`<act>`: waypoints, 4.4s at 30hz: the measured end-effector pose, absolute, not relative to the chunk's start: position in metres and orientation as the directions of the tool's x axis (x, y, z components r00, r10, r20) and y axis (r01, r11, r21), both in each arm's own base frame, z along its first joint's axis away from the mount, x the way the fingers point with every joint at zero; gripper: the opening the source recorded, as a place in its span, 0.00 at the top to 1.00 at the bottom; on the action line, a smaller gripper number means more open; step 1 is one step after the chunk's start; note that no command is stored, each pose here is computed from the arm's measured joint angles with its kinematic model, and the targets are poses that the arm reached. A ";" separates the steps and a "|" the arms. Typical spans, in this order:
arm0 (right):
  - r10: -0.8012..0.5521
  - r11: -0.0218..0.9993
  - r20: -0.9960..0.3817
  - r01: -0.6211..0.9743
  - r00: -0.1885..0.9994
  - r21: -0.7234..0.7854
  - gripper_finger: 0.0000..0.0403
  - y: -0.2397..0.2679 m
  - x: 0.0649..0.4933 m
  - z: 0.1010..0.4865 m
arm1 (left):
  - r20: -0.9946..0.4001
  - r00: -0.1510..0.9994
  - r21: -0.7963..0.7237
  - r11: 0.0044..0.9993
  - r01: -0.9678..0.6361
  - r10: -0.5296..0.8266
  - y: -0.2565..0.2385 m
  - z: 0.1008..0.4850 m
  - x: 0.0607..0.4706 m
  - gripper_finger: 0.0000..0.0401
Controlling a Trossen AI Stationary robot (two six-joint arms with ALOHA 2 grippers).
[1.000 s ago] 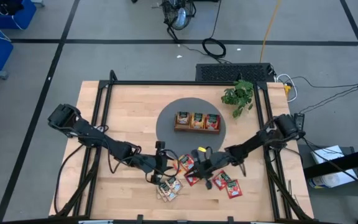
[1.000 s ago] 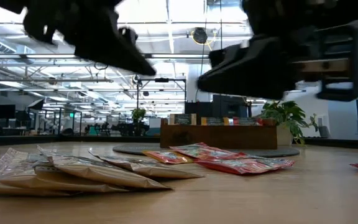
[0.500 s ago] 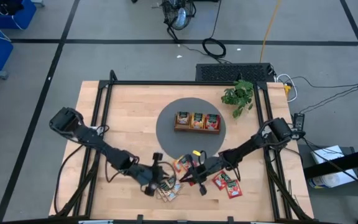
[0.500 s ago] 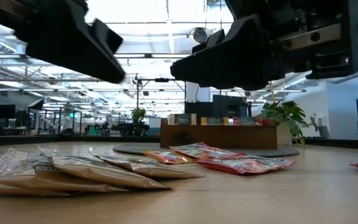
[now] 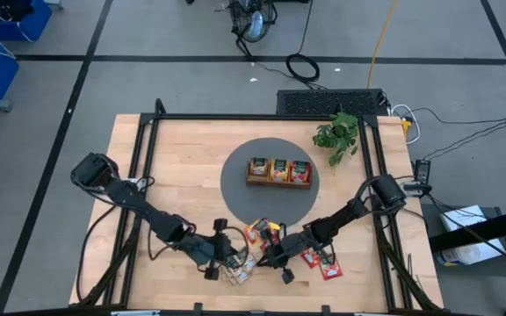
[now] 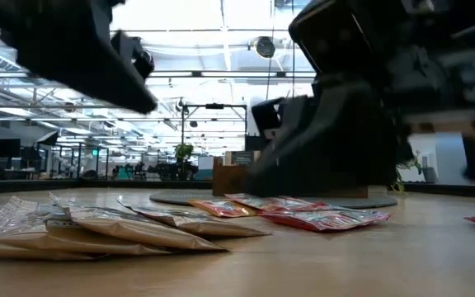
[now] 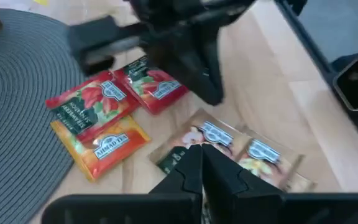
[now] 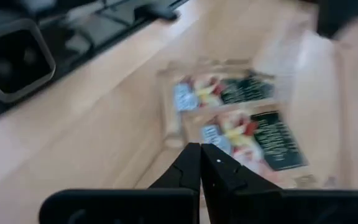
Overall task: Pick & Place Tea
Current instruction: Put the brown tea bag to the left section into the wooden organizer
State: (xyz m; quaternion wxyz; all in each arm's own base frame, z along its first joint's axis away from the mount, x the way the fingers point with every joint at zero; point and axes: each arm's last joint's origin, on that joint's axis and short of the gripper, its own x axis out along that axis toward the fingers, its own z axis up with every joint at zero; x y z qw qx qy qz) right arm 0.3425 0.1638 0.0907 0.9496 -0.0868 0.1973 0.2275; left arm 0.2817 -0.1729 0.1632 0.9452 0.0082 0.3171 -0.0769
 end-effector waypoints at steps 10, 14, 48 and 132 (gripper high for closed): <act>0.405 0.866 -0.382 -0.482 0.831 -0.131 1.00 0.171 0.355 0.095 | -0.649 0.754 0.039 0.986 0.163 -0.099 -0.169 0.138 0.290 0.94; 0.427 0.852 -0.417 -0.512 0.802 -0.113 1.00 0.170 0.354 0.091 | -0.655 0.748 -0.019 0.993 0.118 -0.102 -0.166 0.137 0.291 0.93; 0.448 0.840 -0.404 -0.530 0.798 -0.115 1.00 0.172 0.349 0.090 | -0.643 0.765 -0.250 0.953 -0.168 -0.034 -0.176 0.138 0.283 0.42; 0.188 0.946 -0.217 -0.236 0.958 -0.221 0.81 0.183 0.354 0.142 | -0.644 0.765 0.043 0.999 0.034 0.002 -0.224 0.178 0.281 0.99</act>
